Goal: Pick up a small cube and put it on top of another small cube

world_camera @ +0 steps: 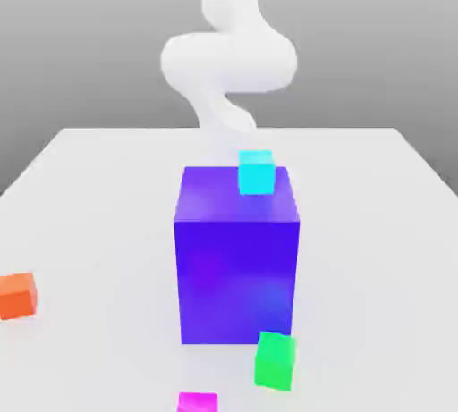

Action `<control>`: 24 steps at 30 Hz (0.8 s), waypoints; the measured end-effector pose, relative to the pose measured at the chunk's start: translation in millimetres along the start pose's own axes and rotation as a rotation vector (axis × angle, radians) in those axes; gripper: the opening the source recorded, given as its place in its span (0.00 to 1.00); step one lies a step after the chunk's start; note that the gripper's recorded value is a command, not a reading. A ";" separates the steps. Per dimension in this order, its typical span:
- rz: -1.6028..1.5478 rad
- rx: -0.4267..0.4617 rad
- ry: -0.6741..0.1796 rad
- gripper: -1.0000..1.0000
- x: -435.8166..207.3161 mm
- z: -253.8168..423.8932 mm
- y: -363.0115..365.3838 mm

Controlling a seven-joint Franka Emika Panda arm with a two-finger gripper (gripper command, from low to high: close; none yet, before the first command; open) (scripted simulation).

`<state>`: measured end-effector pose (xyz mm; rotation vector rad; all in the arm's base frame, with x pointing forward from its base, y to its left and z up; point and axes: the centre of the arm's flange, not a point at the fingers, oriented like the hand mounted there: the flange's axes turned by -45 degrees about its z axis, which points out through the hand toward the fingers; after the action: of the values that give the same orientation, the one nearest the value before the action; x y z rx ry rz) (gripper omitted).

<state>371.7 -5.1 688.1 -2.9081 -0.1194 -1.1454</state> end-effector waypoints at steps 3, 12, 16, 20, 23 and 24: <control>-0.100 0.052 -0.058 0.50 0.9 42.9 6.2; -0.381 0.194 -0.201 0.50 -16.5 166.5 14.3; -0.505 0.252 -0.256 0.50 -33.3 219.1 15.0; -0.630 0.306 -0.309 0.50 -55.2 268.9 14.9; -0.726 0.345 -0.346 0.50 -74.5 304.0 14.7; -0.759 0.358 -0.358 0.50 -81.4 315.2 14.3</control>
<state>527.9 -11.9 402.3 -2.7288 -1.3575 -0.5064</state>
